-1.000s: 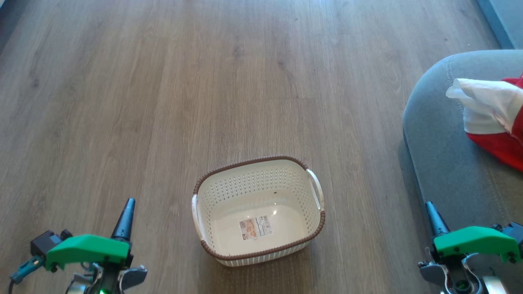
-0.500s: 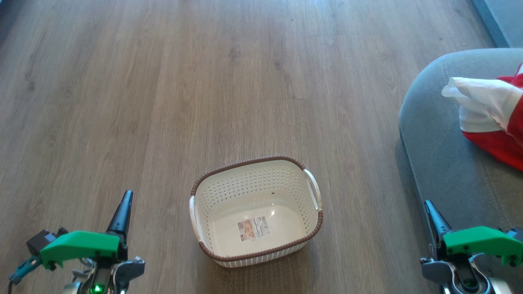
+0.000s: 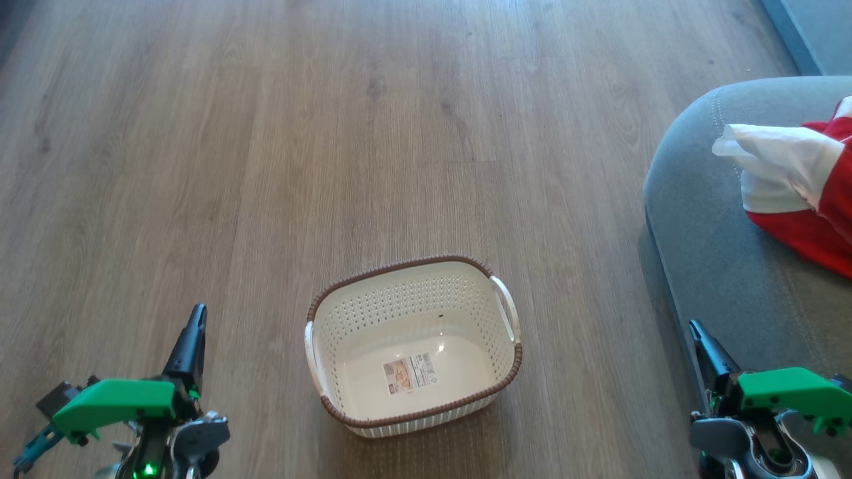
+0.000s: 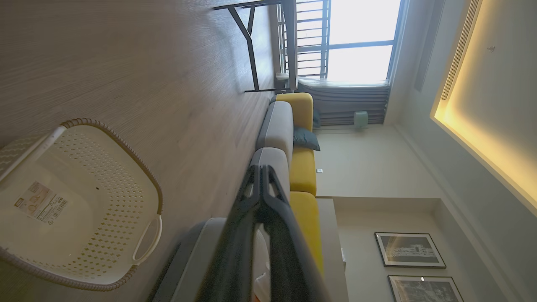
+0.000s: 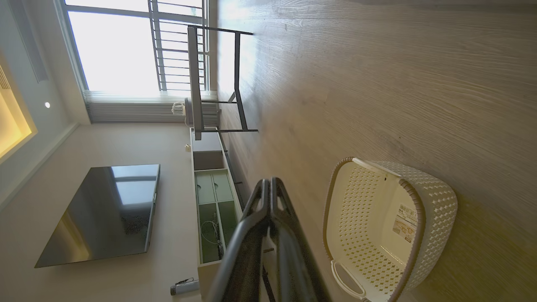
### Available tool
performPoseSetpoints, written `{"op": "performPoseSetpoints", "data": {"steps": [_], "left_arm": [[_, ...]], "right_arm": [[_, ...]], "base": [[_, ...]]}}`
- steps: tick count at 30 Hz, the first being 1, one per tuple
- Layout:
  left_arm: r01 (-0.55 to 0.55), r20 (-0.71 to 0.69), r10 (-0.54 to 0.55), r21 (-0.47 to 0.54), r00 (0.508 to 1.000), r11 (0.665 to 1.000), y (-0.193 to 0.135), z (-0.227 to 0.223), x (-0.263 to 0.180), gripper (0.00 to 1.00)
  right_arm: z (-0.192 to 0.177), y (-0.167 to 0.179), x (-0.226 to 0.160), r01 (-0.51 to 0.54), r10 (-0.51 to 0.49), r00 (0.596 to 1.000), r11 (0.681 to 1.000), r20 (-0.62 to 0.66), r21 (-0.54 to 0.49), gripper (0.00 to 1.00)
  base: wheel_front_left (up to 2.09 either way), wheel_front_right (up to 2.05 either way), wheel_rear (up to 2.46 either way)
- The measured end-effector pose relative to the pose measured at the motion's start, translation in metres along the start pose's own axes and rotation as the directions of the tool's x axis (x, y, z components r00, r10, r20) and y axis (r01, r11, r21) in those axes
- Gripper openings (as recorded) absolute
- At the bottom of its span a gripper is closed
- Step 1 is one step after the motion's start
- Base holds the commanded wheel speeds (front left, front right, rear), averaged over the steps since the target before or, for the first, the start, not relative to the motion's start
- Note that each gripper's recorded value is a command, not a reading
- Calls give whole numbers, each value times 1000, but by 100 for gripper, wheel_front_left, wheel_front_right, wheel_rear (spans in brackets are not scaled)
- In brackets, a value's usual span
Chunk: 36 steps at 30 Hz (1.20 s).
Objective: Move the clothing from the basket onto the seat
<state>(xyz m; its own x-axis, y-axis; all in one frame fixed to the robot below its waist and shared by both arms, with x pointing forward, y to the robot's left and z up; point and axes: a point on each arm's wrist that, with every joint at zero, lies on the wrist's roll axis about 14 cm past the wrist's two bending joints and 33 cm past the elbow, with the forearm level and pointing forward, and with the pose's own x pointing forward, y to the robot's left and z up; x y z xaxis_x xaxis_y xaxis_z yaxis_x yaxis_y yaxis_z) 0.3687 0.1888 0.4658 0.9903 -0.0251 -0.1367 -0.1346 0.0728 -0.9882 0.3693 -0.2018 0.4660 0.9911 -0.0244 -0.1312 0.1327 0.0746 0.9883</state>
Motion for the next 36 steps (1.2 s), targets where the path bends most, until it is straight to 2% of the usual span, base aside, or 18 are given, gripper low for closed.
{"op": "performPoseSetpoints", "data": {"steps": [8, 36], "left_arm": [[30, 3, -30, -69, 1000, 997, -7, 2, 2, 0], [34, 4, -34, -76, 999, 997, -8, 2, 3, 0]], "right_arm": [[3, 10, 3, -35, 35, 999, 995, 5, 91, 0], [3, 10, 3, -36, 35, 999, 995, 5, 92, 0]], "base": [[0, 0, 0], [0, 0, 0]]}}
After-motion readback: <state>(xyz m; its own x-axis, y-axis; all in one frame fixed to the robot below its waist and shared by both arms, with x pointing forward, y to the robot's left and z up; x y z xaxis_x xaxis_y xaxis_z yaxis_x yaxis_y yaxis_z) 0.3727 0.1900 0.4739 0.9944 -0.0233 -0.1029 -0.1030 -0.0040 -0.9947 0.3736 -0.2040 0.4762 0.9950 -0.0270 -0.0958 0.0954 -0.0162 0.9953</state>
